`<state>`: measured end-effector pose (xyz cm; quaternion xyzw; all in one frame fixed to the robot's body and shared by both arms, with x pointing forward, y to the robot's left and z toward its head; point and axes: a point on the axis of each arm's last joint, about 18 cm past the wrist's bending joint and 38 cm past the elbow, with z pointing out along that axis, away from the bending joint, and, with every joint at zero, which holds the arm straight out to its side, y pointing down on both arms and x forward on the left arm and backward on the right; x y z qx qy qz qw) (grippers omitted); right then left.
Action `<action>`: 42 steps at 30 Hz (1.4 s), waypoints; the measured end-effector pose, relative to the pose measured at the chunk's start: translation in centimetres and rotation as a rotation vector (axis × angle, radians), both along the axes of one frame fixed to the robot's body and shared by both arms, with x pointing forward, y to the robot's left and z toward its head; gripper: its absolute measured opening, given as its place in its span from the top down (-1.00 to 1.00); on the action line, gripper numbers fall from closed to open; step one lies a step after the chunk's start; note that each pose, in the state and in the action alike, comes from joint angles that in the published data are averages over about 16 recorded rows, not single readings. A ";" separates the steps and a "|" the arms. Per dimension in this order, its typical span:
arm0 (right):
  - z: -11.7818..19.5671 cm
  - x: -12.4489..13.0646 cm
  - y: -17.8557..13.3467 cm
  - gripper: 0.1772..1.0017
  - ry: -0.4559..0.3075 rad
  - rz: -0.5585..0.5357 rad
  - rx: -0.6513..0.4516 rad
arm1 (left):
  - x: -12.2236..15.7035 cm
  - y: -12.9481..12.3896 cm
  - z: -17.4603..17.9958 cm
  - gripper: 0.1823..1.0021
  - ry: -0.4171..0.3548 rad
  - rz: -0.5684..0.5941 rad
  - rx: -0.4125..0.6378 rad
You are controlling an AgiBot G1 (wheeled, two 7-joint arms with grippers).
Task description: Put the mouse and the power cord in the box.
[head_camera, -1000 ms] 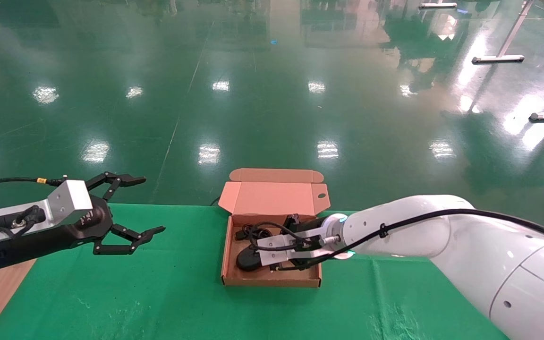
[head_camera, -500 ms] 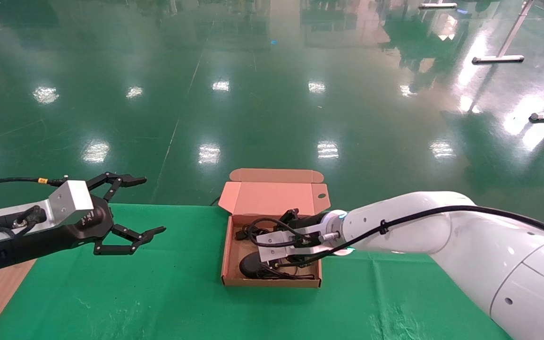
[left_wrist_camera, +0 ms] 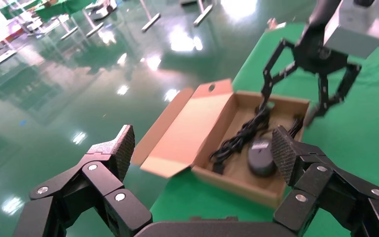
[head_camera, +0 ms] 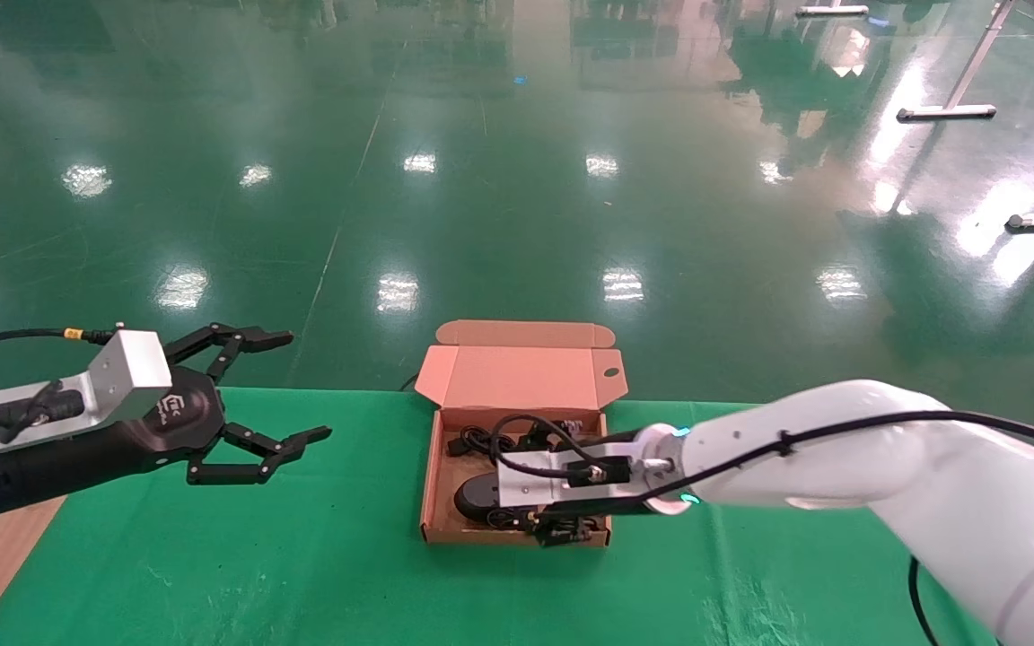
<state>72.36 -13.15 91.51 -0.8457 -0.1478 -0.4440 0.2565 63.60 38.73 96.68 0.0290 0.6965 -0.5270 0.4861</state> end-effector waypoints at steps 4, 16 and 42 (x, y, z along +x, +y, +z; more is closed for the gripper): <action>-0.5 -1.3 -0.8 -0.40 0.076 0.017 0.105 | -0.7 -0.7 0.4 -1.00 0.012 -0.041 -0.029; -0.1 -5.5 -4.0 -0.84 0.250 0.087 0.390 | -3.6 -2.7 1.4 -1.00 0.056 -0.165 -0.096; 5.5 -18.4 -13.7 -1.00 0.376 0.332 0.752 | -12.6 -7.2 2.7 -1.00 0.211 -0.421 -0.119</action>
